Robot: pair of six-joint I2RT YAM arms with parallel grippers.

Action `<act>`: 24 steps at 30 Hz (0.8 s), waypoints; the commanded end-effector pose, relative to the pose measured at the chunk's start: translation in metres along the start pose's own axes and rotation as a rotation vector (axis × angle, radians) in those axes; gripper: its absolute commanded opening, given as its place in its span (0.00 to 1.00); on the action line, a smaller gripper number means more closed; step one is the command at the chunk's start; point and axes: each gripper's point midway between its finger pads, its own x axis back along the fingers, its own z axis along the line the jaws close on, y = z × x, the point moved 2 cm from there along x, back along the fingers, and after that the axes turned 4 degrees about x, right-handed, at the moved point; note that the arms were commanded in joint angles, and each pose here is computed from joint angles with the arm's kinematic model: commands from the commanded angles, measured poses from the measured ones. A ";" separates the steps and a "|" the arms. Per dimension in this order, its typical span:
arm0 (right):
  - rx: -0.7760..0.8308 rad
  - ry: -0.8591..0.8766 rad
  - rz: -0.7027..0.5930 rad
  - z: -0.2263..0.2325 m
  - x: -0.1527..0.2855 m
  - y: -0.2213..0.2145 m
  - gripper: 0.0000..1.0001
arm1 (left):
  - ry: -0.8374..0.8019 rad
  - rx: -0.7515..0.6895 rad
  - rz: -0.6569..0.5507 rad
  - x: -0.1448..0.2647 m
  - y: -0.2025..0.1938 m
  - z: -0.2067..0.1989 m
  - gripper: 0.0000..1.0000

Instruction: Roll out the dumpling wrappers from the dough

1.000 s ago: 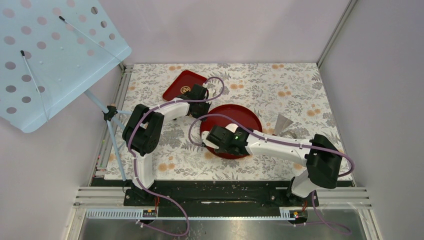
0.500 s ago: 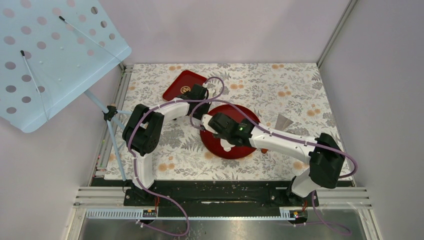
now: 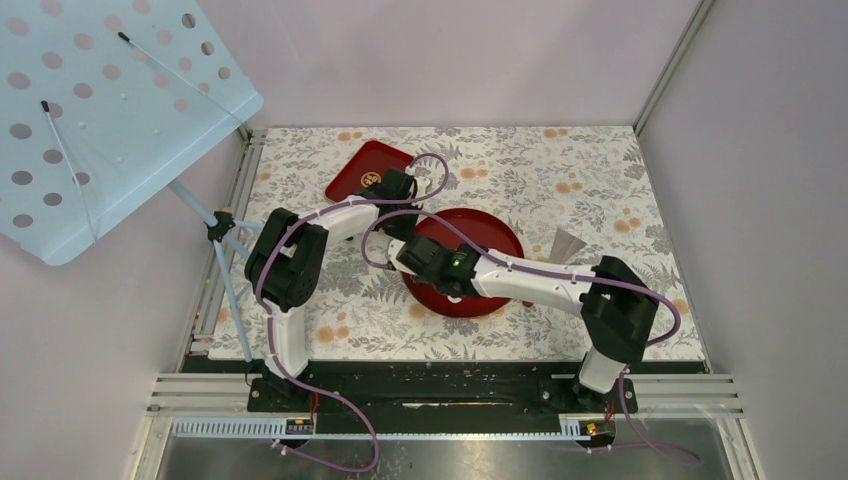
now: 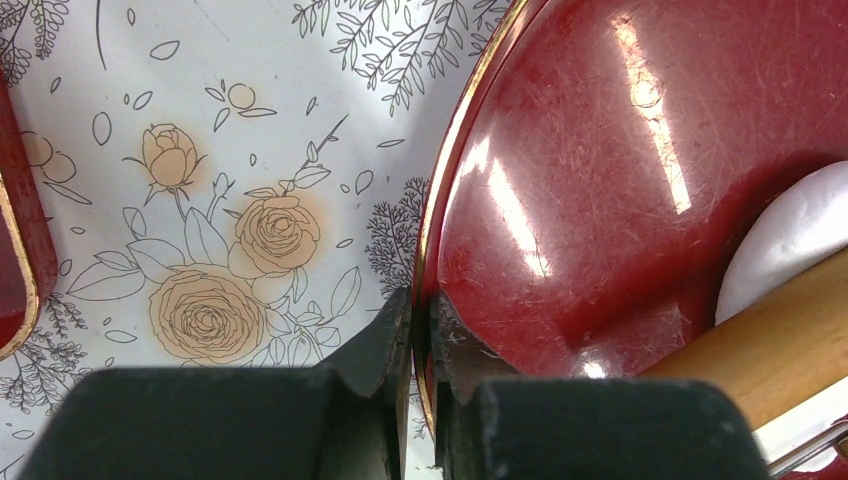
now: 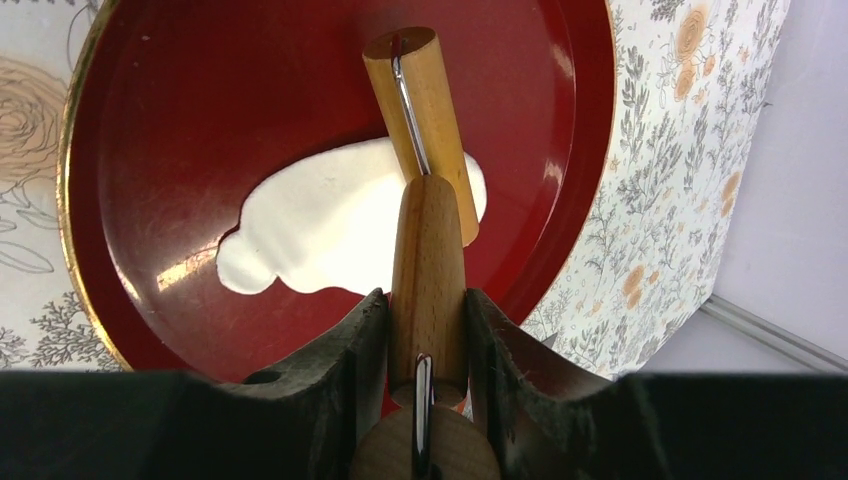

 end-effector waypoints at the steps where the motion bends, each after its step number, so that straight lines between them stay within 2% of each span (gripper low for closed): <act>1: 0.036 0.167 0.118 0.048 -0.006 -0.031 0.00 | 0.021 -0.013 0.065 -0.004 -0.016 0.008 0.00; 14: 0.114 0.404 0.204 0.112 0.006 -0.061 0.00 | 0.024 -0.014 0.065 -0.004 -0.016 0.008 0.00; 24: 0.158 0.508 0.205 0.130 0.033 -0.070 0.00 | 0.023 -0.010 0.065 -0.004 -0.016 0.009 0.00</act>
